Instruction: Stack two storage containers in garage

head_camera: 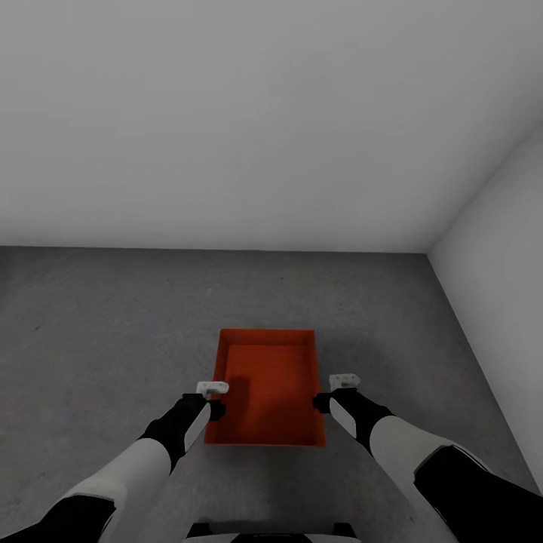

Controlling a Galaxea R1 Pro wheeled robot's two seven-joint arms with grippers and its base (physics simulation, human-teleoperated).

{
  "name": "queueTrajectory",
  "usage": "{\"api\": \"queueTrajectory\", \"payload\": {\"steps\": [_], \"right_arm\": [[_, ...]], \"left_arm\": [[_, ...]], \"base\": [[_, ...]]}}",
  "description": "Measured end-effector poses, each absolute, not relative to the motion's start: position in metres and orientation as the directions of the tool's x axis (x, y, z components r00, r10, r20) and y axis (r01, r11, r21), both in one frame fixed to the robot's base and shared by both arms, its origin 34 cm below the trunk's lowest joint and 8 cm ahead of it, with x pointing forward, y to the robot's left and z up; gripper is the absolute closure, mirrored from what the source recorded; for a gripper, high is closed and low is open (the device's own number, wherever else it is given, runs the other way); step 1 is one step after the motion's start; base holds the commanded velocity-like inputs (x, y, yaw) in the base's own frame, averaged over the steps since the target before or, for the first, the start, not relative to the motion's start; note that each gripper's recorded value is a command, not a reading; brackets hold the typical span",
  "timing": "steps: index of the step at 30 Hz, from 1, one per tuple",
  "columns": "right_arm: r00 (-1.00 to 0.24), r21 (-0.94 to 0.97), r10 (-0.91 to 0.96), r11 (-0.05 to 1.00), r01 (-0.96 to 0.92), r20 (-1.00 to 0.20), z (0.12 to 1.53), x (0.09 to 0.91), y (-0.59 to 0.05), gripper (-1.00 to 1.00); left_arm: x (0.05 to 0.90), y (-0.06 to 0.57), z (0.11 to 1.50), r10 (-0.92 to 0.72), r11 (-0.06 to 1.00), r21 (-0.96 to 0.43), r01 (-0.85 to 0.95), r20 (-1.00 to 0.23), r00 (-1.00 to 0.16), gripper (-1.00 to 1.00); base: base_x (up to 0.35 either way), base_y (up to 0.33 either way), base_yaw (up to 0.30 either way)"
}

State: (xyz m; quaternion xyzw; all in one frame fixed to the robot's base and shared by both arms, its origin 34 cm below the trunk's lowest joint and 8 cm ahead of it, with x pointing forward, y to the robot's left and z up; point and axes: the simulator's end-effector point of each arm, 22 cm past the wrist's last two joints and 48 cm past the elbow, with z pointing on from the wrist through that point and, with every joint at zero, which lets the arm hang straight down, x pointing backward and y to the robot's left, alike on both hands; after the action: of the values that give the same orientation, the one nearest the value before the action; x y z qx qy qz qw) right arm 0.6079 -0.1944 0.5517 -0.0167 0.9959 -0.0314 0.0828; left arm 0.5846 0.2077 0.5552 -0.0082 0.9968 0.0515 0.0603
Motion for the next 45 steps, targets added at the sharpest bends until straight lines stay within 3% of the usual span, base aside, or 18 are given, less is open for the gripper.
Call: {"api": "queueTrajectory", "payload": {"steps": [45], "right_arm": [[-0.973,-0.064,-0.034,0.998,-0.019,-0.229,0.584,0.633,-0.194,-1.0]], "left_arm": [[0.612,0.21,0.586,-0.014,0.994,0.103,-0.035,-0.198,-0.98,-1.0]], "base": [[0.0,0.0,0.0]]}}
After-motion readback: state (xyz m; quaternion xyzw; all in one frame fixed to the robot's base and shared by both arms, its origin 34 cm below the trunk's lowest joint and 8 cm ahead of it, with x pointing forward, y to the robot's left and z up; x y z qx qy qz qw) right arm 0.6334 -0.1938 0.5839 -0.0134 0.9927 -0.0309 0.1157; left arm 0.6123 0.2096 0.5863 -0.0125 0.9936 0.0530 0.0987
